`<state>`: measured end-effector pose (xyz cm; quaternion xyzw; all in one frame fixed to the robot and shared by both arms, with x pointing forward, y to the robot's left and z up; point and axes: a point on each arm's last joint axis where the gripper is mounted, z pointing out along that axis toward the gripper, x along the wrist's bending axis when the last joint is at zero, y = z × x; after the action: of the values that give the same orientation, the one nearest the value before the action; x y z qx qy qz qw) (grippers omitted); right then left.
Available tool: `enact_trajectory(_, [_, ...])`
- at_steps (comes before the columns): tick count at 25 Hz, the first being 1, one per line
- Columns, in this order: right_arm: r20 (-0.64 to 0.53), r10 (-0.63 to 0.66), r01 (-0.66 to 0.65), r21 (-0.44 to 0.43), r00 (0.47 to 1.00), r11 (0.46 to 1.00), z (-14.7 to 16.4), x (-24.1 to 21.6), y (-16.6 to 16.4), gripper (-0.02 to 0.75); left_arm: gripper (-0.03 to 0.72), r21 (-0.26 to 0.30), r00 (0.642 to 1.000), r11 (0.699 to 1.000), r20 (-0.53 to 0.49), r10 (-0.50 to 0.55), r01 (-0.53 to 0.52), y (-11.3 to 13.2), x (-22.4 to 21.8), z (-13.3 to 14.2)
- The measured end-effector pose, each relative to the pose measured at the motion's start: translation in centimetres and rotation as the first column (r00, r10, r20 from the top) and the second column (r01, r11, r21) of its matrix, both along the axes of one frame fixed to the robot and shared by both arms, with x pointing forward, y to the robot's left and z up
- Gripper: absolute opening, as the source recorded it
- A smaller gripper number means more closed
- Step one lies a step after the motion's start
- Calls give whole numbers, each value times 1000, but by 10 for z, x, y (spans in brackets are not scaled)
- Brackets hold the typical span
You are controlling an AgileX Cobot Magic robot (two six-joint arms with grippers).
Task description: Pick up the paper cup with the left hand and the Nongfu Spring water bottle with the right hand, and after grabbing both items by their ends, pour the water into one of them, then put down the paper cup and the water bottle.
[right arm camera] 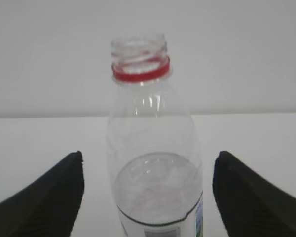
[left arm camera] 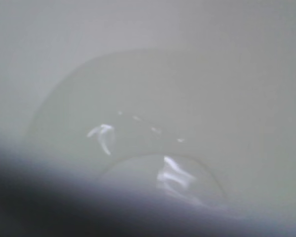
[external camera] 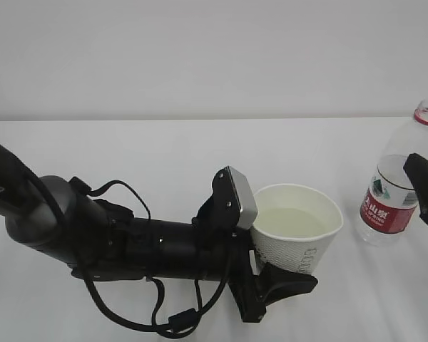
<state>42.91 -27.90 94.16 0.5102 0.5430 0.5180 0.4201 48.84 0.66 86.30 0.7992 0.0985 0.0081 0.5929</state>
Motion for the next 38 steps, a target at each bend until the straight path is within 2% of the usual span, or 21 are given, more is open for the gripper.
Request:
enact_trajectory(9, [40,-24,24,3,999,1000,24,-15,-3,615,508,0,1000,1000,0,0,0,0,0,0])
enact_trajectory(17, [9,-35,35,-1,999,999,36,-26,-5,615,508,22,1000,1000,-1,7,-7,1,1,-2])
enact_trajectory(22, [4,-40,40,-8,999,999,57,-22,-5,614,508,20,1000,1000,-2,11,-11,1,1,-2])
enact_trajectory(25, [2,-41,41,-26,999,999,71,-20,-5,614,508,1,999,999,-11,37,-37,1,3,0])
enact_trajectory(30, [-9,-36,34,-108,999,994,85,-21,-6,612,508,-31,992,992,-37,118,-119,1,9,2])
enact_trajectory(38, [-15,-38,36,-112,999,993,90,-24,-6,609,507,-111,978,972,-69,199,-206,2,16,9])
